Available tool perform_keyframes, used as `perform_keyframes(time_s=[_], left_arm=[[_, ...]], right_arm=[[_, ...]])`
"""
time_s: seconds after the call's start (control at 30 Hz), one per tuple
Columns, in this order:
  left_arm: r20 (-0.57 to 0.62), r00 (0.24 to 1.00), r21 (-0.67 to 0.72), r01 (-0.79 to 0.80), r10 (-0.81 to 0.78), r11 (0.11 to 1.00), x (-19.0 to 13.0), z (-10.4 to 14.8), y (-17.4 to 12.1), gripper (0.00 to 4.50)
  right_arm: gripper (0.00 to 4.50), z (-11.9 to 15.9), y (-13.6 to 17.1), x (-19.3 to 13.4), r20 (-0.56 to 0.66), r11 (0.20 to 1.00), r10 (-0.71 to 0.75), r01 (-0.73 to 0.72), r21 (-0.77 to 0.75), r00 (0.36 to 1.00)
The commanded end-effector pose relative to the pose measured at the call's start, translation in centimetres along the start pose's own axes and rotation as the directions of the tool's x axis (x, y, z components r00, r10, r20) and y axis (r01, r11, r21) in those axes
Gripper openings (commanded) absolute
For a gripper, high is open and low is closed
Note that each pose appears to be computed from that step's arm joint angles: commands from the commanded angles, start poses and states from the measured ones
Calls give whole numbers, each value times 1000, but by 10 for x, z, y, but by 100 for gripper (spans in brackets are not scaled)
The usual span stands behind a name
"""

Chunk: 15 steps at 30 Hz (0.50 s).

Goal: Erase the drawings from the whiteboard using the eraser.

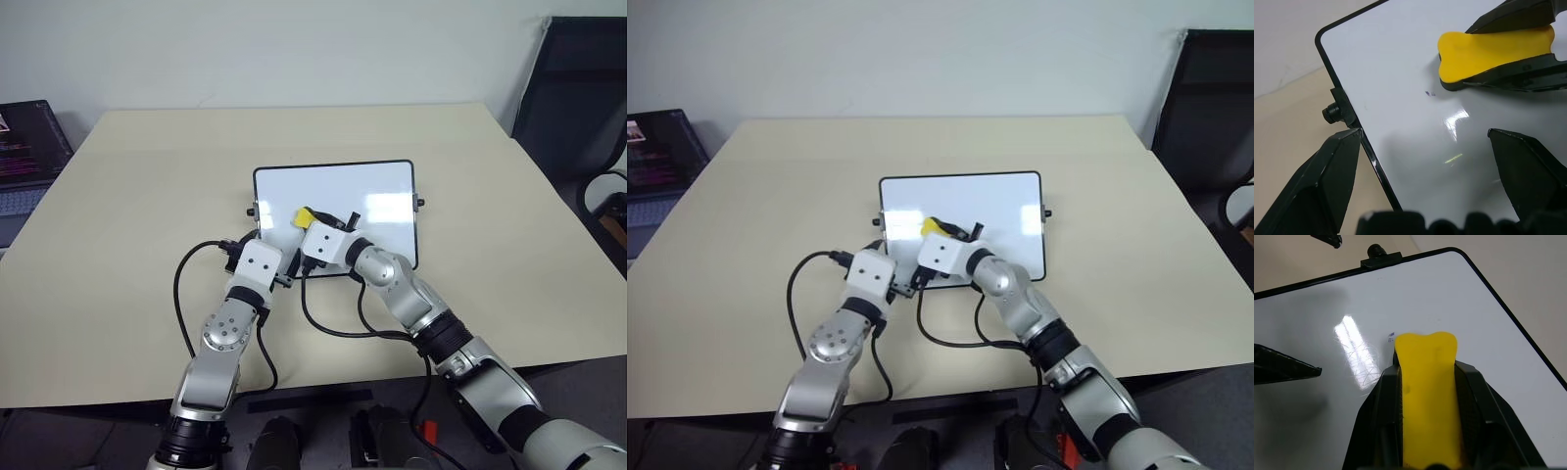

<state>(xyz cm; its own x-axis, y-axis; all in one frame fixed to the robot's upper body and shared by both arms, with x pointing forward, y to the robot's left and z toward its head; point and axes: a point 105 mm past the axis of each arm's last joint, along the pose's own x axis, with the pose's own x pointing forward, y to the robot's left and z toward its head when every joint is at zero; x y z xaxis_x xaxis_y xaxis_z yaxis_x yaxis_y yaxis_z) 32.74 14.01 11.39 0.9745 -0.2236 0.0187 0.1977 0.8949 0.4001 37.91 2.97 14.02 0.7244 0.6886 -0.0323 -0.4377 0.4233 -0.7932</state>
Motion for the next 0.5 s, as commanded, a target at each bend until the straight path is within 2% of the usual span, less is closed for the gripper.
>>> perform_keyframes(time_s=[0.03,0.13,0.27,0.5], left_arm=[[38,999,9,-14,14,1000,-2,9,4,450],[30,998,10,-54,54,998,-6,8,13,450],[33,998,22,-63,62,998,-9,9,15,450],[27,998,21,-65,65,998,-9,8,14,450]], right_arm=[[112,7,4,4,24,999,20,-21,33,1000],[112,21,13,14,60,997,61,-64,50,996],[112,25,24,22,56,991,118,-121,61,991],[112,23,10,29,43,995,80,-82,56,996]])
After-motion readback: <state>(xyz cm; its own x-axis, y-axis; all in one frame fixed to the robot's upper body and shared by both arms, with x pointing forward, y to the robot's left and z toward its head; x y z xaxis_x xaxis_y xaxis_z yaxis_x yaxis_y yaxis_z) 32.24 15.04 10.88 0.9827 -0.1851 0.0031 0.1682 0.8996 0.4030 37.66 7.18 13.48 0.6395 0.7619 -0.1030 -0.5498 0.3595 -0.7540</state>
